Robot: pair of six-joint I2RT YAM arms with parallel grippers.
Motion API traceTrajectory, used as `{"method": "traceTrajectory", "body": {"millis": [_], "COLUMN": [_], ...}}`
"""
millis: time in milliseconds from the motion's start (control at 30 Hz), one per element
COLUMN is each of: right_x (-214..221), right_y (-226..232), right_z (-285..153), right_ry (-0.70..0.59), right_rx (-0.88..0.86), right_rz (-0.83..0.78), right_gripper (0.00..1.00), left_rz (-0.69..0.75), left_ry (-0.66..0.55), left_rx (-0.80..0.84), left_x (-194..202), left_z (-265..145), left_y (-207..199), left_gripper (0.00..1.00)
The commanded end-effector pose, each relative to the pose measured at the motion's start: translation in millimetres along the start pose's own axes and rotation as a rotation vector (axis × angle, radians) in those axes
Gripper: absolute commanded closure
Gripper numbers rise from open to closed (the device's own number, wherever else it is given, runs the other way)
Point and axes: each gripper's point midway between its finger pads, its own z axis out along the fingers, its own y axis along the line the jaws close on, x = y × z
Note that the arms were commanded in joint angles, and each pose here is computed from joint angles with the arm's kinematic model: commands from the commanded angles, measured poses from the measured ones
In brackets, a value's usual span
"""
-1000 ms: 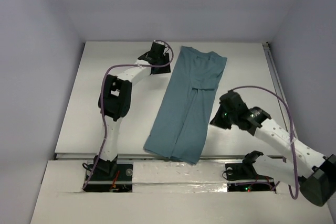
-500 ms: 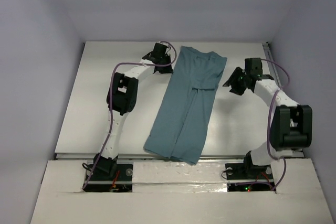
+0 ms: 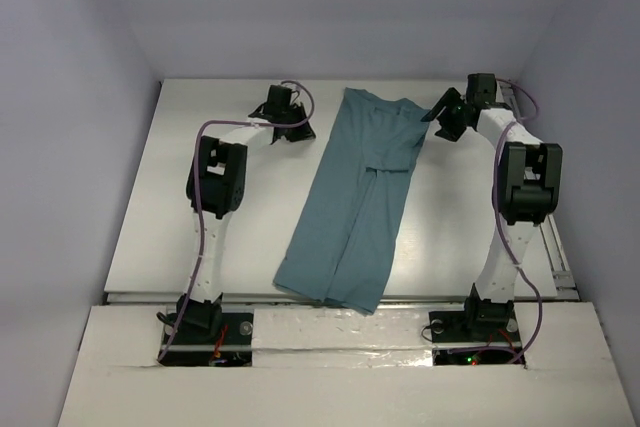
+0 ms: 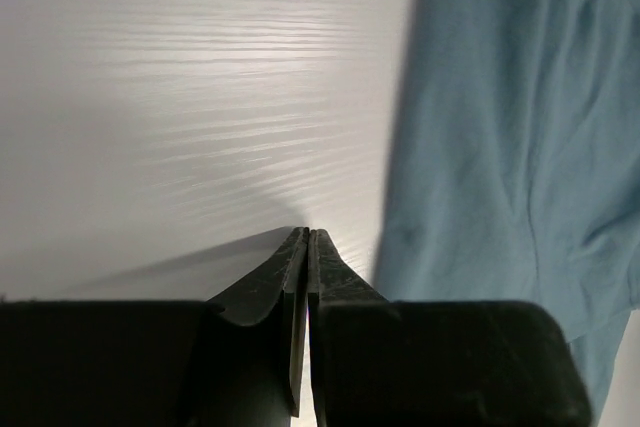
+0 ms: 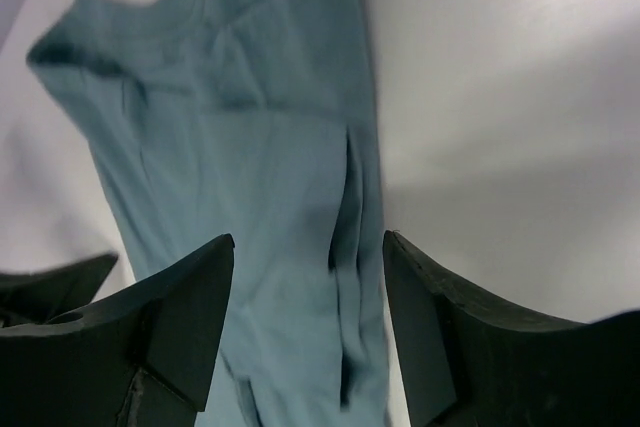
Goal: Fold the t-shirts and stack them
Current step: Rotate the tshirt 90 degrees
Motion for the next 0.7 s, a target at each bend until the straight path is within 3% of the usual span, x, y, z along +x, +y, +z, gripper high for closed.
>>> {"method": "traceTrajectory", "body": {"millis": [0,133,233,333,567,667], "right_x": [-14.3,-28.4,-24.0,-19.3,1.5,6.0], "right_y": [9.0,18.2,11.9,3.2,-11.4,-15.0], "right_z": [18.8,35.5,42.8,45.1,52.2,55.8], "right_ry": [0.026,0.036,0.052,0.051,0.082,0.096], "right_rx": [-0.044,-0.067,-0.057,-0.029,-0.03,-0.027], "right_rz": [0.021,0.003,-0.002,0.012,0.024,0.025], "right_gripper": [0.34,0.41,0.41,0.41,0.42,0.43], "left_rz": [-0.065,-0.067,0.006,0.074,0.121,0.106], "left_ry": [-0.086,-0.059,0.005,0.028,0.139,0.144], "left_rx": [-0.082,-0.011,0.115,0.116,0.061,0.063], "left_x": [-32.6,-29.6,-12.3,-4.4,38.0,42.6], "left_z": [-33.1,-37.9,-35.3,-26.7,1.2,9.9], "left_y": [40.6,30.7,-7.8,-27.9,-31.7,-33.5], "left_gripper": [1.0,0.97,0.56,0.55,0.58,0.64]}}
